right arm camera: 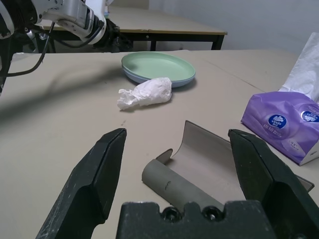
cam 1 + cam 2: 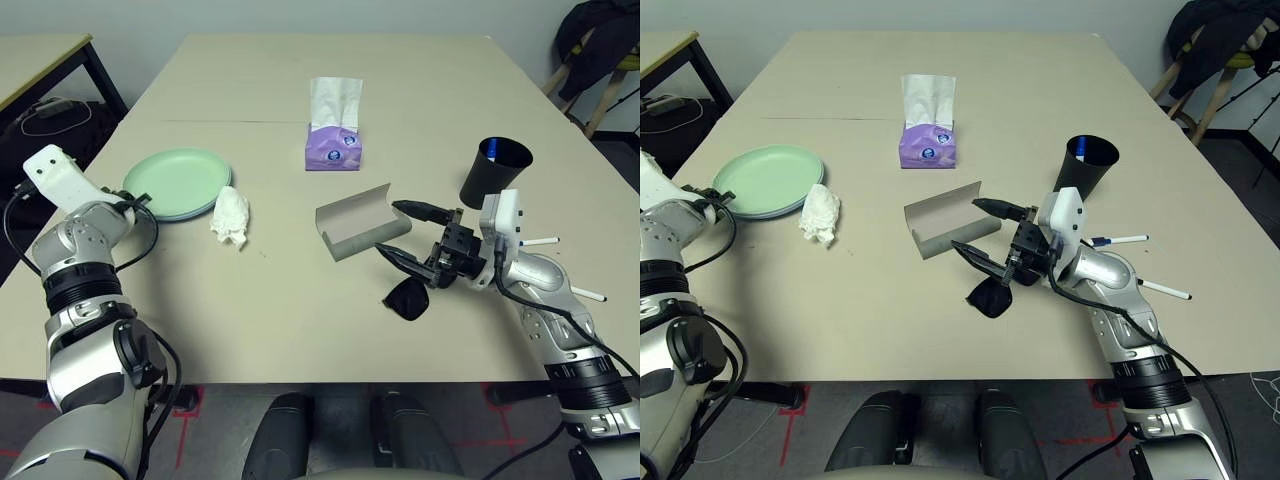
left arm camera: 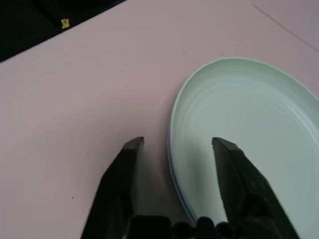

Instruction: Organize and tidy the items on the table.

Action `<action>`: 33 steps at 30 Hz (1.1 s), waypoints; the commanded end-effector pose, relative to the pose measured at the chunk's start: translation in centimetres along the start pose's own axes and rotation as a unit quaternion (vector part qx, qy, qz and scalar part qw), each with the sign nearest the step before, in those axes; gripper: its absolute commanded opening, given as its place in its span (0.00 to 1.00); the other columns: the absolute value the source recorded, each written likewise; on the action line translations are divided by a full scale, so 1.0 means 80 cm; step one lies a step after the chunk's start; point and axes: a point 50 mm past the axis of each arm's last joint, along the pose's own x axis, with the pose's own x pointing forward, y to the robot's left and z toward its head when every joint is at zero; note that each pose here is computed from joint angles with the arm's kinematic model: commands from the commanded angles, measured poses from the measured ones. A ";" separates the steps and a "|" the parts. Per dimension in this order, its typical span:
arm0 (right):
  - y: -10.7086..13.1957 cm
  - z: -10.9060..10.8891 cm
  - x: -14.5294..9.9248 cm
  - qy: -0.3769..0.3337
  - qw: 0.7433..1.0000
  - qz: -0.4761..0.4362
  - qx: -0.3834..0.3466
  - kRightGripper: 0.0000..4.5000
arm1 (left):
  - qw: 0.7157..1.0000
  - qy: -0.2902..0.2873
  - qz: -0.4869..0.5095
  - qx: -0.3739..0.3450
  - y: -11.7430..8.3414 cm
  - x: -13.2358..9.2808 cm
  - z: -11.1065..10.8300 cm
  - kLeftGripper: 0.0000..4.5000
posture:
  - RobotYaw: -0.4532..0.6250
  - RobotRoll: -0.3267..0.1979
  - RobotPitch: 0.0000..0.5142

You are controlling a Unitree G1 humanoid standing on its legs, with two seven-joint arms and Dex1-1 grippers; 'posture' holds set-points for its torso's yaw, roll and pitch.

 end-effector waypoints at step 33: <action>-0.003 0.003 -0.002 0.000 1.000 -0.007 -0.001 1.00 | 0.857 0.134 -0.359 0.344 -0.072 -0.031 -0.052 1.00 | 0.48 0.62 0.19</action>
